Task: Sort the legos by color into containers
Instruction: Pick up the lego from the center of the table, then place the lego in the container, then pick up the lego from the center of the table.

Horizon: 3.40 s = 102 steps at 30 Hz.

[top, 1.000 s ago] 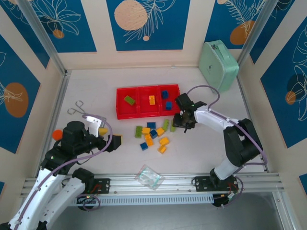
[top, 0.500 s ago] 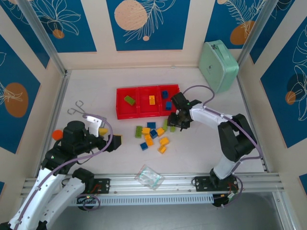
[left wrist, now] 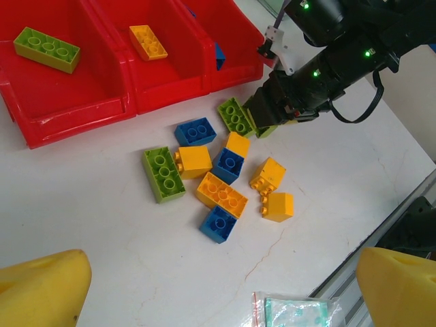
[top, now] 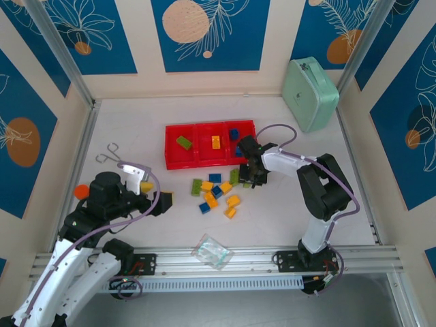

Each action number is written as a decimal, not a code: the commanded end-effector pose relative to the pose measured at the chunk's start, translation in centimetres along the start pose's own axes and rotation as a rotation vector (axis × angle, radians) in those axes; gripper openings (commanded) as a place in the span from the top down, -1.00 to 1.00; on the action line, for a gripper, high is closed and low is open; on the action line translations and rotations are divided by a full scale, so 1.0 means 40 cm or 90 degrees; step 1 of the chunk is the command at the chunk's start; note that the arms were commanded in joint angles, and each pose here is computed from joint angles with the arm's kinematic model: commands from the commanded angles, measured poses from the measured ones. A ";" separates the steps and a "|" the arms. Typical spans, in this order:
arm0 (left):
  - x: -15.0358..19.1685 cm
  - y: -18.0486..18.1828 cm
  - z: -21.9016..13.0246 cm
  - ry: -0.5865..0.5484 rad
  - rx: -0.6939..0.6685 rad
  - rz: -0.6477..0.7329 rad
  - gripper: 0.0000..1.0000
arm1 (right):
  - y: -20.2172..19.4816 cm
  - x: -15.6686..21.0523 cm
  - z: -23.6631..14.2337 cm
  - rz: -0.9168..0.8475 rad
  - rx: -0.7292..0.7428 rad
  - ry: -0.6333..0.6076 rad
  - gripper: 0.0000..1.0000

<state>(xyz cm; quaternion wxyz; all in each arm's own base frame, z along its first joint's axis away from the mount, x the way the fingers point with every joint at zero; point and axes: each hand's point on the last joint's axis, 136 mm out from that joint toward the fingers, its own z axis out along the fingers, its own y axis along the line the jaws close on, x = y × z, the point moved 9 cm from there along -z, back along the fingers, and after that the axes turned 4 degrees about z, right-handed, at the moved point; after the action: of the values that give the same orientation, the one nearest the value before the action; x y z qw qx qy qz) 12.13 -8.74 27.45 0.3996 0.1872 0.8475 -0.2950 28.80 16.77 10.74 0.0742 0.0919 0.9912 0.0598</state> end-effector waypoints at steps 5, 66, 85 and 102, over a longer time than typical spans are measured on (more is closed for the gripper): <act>0.006 -0.005 -0.003 0.000 0.008 0.004 -0.99 | 0.000 0.001 -0.049 -0.037 0.027 -0.023 0.61; 0.007 0.000 -0.032 -0.037 -0.033 0.007 -0.99 | 0.510 -0.101 -0.316 -0.265 -0.291 -0.172 -0.49; 0.007 -0.003 -0.017 -0.020 -0.009 0.005 -0.99 | 0.068 0.007 -0.170 0.120 -0.058 -0.134 -0.78; 0.007 -0.002 -0.007 -0.006 -0.004 0.001 -0.99 | 0.088 -0.020 0.004 0.117 -0.006 -0.076 -0.58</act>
<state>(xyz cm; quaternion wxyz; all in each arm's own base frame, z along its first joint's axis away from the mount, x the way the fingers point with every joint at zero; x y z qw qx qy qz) 12.06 -8.34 27.57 0.4128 0.1768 0.8486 -0.2796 29.72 19.42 11.03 0.1204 0.1782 0.9743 0.0666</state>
